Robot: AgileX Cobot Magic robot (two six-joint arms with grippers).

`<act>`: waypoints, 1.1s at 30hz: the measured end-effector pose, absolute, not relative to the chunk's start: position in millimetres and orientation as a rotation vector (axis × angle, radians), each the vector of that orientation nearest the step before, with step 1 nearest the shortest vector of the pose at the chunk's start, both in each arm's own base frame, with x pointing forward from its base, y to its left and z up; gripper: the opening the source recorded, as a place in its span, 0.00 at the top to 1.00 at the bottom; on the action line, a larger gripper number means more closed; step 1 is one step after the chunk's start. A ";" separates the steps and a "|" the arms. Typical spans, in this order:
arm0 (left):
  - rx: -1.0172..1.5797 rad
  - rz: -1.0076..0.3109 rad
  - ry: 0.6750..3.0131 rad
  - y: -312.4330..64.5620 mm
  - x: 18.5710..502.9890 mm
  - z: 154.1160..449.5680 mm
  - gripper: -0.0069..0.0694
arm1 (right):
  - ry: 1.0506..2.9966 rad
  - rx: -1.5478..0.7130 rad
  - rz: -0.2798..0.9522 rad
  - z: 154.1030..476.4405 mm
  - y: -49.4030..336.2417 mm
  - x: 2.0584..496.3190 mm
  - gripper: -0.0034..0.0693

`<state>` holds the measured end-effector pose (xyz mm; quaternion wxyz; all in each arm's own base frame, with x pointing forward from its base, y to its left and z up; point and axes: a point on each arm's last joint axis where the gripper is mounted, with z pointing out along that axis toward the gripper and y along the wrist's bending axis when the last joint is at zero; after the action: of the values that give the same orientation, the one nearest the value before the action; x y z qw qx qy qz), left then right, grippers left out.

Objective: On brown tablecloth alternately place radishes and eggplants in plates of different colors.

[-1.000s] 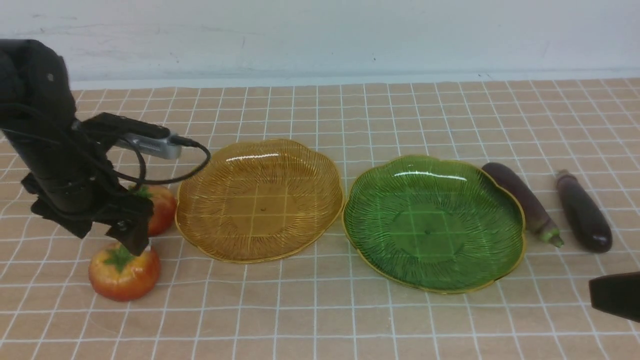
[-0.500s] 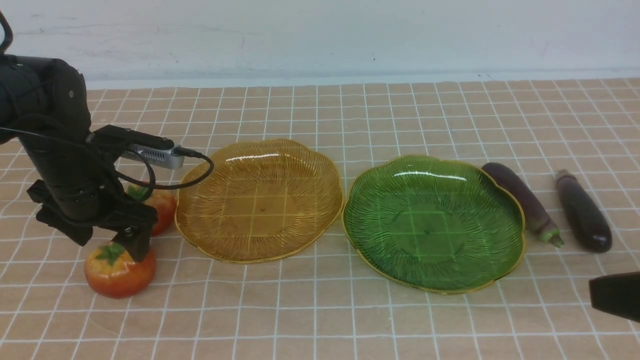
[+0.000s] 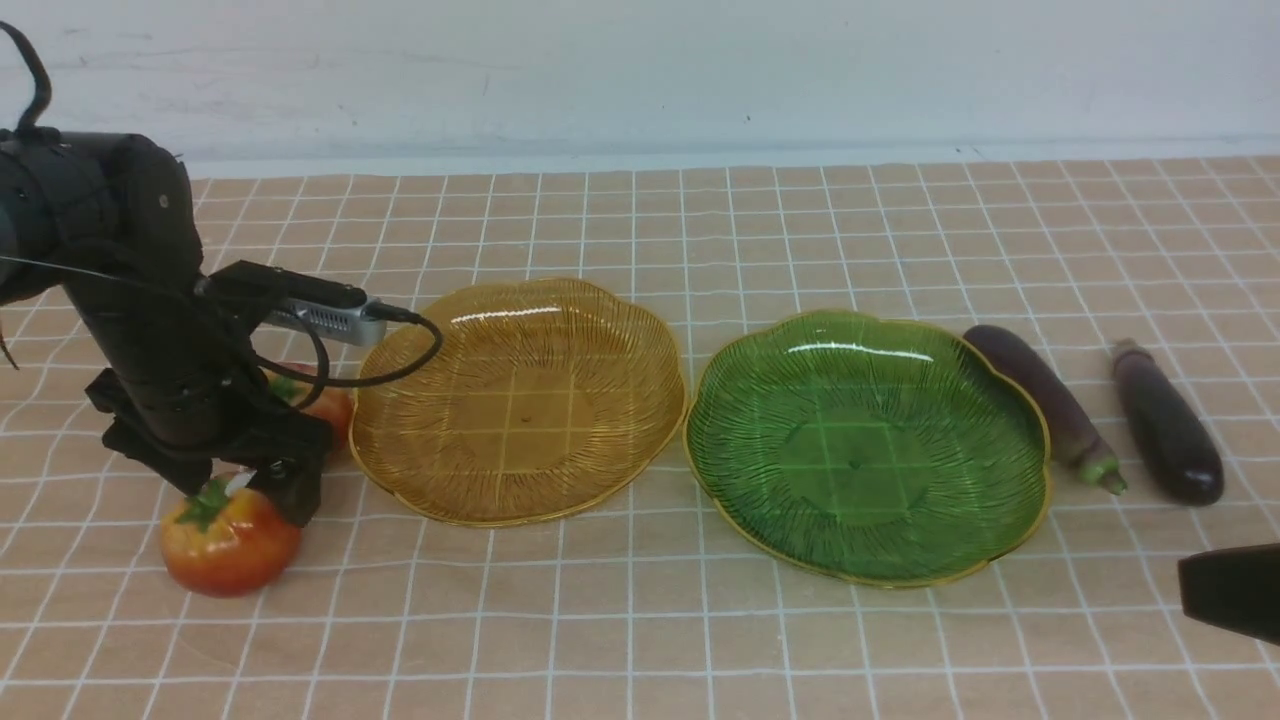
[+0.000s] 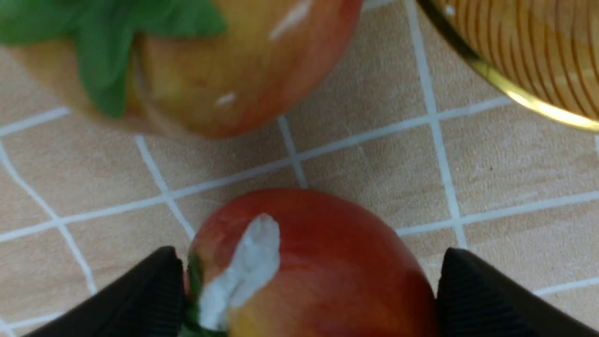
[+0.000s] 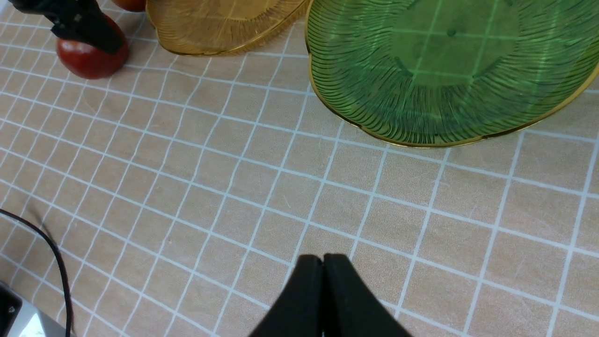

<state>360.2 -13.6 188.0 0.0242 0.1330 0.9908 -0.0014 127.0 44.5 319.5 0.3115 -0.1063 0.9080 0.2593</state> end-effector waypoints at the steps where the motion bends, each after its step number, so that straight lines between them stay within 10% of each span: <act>1: 0.411 -0.006 3.069 -13.7 360.7 186.8 0.02 | 2.397 -0.281 0.684 319.5 44.5 127.0 0.98; 13: 0.263 -0.039 3.188 -14.9 357.8 190.7 0.39 | 2.396 -0.280 0.685 319.5 44.5 127.0 0.98; 23: 0.400 -0.308 2.844 -88.2 374.5 280.6 0.39 | 2.396 -0.280 0.685 319.5 44.5 127.0 0.98; 33: 0.453 -0.197 2.795 -136.1 404.2 216.6 0.23 | 2.396 -0.280 0.685 319.5 44.5 127.0 0.98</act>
<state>404.2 -136.1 216.6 0.1512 0.1578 0.9734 -0.0687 127.0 44.5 319.5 0.3115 -0.1062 0.9079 0.2597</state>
